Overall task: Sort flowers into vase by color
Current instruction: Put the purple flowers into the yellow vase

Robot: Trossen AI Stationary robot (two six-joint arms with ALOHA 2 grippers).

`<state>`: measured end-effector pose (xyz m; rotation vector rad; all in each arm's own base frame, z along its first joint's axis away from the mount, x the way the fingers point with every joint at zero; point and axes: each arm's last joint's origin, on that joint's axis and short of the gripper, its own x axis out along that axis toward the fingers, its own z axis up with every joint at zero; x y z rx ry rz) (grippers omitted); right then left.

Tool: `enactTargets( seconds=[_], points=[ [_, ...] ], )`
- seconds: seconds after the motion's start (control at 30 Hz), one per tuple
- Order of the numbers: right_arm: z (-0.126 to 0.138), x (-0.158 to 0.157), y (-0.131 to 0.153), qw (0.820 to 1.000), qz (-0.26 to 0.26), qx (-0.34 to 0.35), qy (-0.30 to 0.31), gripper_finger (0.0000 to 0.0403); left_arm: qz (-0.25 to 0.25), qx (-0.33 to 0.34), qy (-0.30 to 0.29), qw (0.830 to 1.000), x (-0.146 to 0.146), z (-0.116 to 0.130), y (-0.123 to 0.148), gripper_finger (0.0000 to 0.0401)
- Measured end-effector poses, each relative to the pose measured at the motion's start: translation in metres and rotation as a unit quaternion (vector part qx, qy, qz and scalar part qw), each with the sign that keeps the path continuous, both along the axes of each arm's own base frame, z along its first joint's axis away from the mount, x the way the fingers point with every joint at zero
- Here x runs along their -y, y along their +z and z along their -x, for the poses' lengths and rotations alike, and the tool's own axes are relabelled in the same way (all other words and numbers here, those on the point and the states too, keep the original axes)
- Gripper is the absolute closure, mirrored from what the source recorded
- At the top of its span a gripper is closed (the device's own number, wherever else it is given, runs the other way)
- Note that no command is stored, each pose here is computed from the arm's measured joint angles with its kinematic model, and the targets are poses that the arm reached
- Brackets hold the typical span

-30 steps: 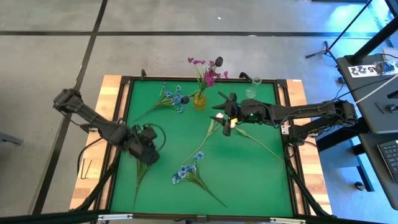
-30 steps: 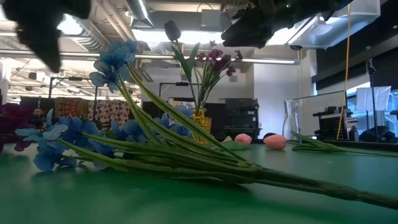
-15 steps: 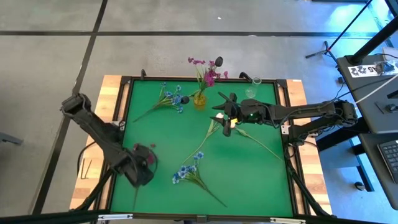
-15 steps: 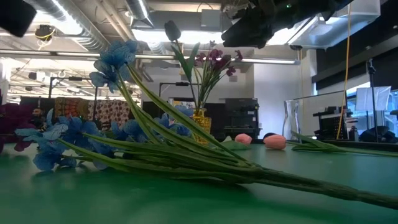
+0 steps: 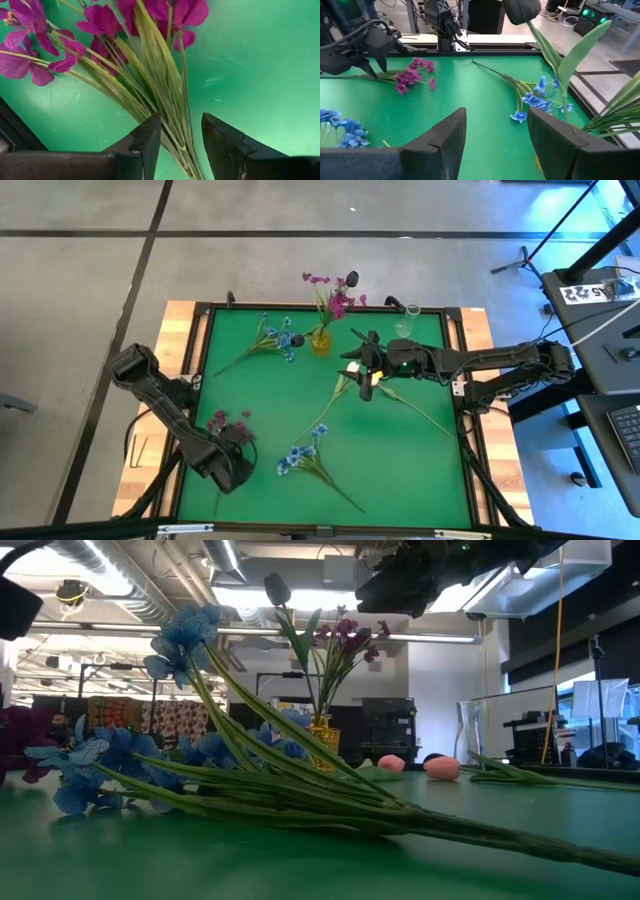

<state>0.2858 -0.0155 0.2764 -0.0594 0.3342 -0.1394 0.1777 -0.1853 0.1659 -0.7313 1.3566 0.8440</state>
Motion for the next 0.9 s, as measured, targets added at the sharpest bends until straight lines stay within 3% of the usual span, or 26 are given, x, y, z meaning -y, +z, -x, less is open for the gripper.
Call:
enactTargets(
  seconds=[0.2, 0.47, 0.67, 0.9],
  points=[
    [0.0, 0.0, -0.001, 1.0, -0.011, -0.002, 0.003, 0.0194, -0.009, -0.019, 0.009, 1.0, -0.002, 0.001, -0.008, 0.0264],
    [0.001, 0.0, -0.002, 1.0, -0.016, -0.009, 0.001, 0.0194, 0.014, -0.099, 0.029, 0.995, -0.017, 0.013, -0.026, 0.0264],
    [0.001, 0.0, -0.003, 1.0, -0.015, -0.016, -0.004, 0.0194, 0.021, -0.112, -0.006, 0.993, -0.023, 0.011, -0.028, 0.0266],
    [0.001, 0.0, -0.003, 1.0, -0.015, -0.016, -0.005, 0.0194, 0.021, -0.12, -0.027, 0.992, -0.033, 0.004, -0.028, 0.0328]
  ],
)
